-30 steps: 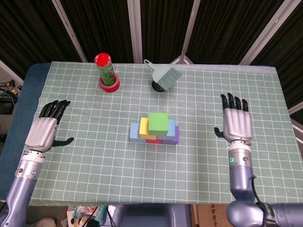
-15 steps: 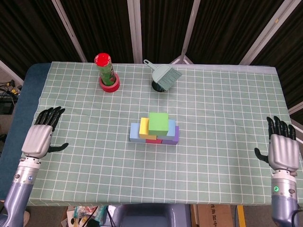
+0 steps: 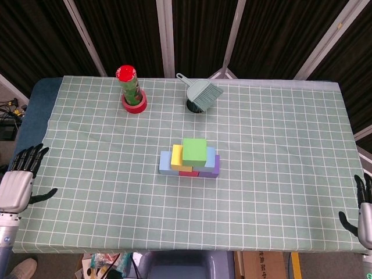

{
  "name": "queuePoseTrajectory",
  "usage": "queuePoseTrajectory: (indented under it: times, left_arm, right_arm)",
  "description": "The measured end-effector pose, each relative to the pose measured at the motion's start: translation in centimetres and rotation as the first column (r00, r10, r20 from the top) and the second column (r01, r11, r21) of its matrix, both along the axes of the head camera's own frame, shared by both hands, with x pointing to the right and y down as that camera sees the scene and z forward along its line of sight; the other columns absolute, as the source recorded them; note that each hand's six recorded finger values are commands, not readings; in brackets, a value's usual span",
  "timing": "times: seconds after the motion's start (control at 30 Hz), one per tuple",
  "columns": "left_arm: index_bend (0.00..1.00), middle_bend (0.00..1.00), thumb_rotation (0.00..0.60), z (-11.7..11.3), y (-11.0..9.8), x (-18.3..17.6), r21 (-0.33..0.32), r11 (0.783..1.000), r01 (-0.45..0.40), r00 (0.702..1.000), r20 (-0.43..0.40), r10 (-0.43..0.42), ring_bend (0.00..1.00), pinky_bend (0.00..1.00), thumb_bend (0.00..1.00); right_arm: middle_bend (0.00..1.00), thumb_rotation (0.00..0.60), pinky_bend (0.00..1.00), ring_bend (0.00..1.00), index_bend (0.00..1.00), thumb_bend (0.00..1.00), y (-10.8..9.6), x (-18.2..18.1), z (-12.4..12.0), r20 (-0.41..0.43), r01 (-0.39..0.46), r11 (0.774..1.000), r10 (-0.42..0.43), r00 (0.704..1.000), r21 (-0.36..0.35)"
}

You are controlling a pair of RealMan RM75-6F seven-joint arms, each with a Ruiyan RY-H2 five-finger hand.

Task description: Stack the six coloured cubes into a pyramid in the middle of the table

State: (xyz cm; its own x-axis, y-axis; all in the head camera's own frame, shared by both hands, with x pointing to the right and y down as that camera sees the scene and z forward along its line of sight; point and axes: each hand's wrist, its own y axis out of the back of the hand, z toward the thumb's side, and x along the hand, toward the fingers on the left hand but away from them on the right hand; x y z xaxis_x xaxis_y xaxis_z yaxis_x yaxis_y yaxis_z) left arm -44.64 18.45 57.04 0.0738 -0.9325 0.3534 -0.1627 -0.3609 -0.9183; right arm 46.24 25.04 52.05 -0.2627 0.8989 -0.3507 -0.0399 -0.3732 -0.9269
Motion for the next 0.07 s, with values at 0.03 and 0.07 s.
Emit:
queuePoseTrajectory:
  times: [0.03, 0.07]
  left_arm:
    - [0.0, 0.01, 0.6, -0.14, 0.21, -0.29, 0.001, 1.0, 0.005, 1.0, -0.001, -0.005, 0.0, 0.0, 0.13]
    - [0.0, 0.01, 0.6, -0.35, 0.42, -0.65, 0.005, 1.0, 0.013, 1.0, -0.001, -0.013, 0.0, 0.0, 0.13]
  right_arm:
    - [0.0, 0.6, 0.0, 0.0, 0.0, 0.28, 0.01, 0.04, -0.07, 0.001, 0.002, 1.0, -0.002, 1.0, 0.001]
    - [0.0, 0.6, 0.0, 0.0, 0.0, 0.28, 0.0, 0.08, -0.13, 0.001, 0.003, 1.0, -0.003, 1.0, 0.003]
